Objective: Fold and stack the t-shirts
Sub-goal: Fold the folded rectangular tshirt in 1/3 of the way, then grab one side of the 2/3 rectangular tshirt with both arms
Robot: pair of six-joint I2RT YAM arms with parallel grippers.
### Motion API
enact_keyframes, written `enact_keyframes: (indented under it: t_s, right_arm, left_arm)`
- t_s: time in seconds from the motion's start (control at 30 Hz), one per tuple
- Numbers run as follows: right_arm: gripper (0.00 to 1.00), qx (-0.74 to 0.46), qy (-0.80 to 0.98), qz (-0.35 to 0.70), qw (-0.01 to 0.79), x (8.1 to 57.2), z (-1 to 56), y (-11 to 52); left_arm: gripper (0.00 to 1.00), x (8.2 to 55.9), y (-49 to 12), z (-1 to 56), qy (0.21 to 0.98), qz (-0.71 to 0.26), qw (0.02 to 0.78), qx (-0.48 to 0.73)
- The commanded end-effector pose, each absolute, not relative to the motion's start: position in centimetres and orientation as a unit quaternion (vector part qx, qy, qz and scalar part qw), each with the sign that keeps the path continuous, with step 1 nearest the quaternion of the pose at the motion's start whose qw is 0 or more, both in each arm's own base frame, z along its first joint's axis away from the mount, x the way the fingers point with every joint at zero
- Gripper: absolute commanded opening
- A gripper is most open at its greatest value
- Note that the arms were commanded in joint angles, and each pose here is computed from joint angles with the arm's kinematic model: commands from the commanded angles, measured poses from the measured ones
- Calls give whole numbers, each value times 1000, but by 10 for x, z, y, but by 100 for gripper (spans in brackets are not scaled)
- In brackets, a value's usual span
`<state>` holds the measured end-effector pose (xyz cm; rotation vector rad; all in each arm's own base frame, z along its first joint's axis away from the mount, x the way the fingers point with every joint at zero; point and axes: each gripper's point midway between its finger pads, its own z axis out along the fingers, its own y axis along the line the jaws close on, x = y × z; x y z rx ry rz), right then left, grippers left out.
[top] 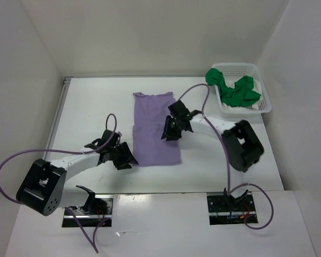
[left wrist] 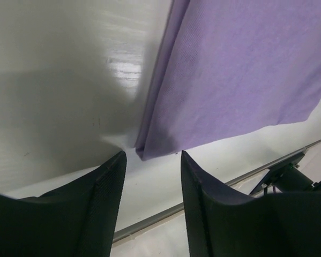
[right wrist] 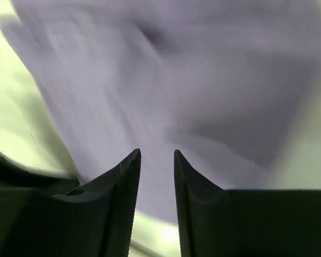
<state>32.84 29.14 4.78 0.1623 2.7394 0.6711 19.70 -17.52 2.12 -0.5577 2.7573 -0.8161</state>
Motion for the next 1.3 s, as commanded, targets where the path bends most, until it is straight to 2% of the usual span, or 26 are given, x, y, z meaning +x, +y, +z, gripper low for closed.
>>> enact_keyframes:
  t_s: [0.0,0.03,0.07,0.17,0.43,0.53,0.57,0.67,0.7,0.8,0.97,1.03,1.07,1.17,1.23,1.27]
  right_arm:
    - [39,88,944,256,188,298,75,270]
    - [41,93,939,264,201,290,88,263]
    - [46,102,946,249,181,269,70,249]
    - [51,132,949,234,166,240,56,227]
    - [51,141,956,229,121,222,23,225]
    - [41,141,956,228,121,224,17,227]
    - [33,140,955,232,125,226,18,229]
    - [18,139,954,235,120,227,14,232]
    - [10,134,954,238,124,230,17,233]
    - [1,125,960,234,96,204,15,237]
    - [0,101,960,257,36,128,33,251]
    - [0,117,956,267,41,123,49,248]
    - [0,114,948,290,65,127,71,249]
    - [0,126,940,301,100,155,101,237]
    - [0,130,930,308,151,199,123,224]
    - [0,132,933,298,151,214,120,221]
  left_arm:
    - [52,201,-171,9,939,-259,101,-202]
    - [50,201,-171,9,939,-259,101,-202]
    - [49,202,-171,7,939,-258,100,-203]
    - [42,205,-171,9,940,-255,103,-204]
    - [27,210,-169,10,941,-246,110,-207]
    - [20,211,-168,9,942,-241,114,-204]
    - [18,214,-169,12,941,-244,118,-203]
    - [11,214,-168,9,945,-238,113,-196]
    - [9,211,-167,8,946,-235,110,-193]
    - [1,206,-164,14,949,-230,106,-187]
    - [0,173,-173,46,943,-272,90,-168]
    - [0,154,-171,54,944,-277,63,-171]
    - [0,162,-173,76,938,-291,93,-165]
    - [0,174,-168,98,939,-282,112,-162]
    - [0,208,-172,129,931,-291,162,-146]
    - [0,223,-172,128,934,-281,164,-145]
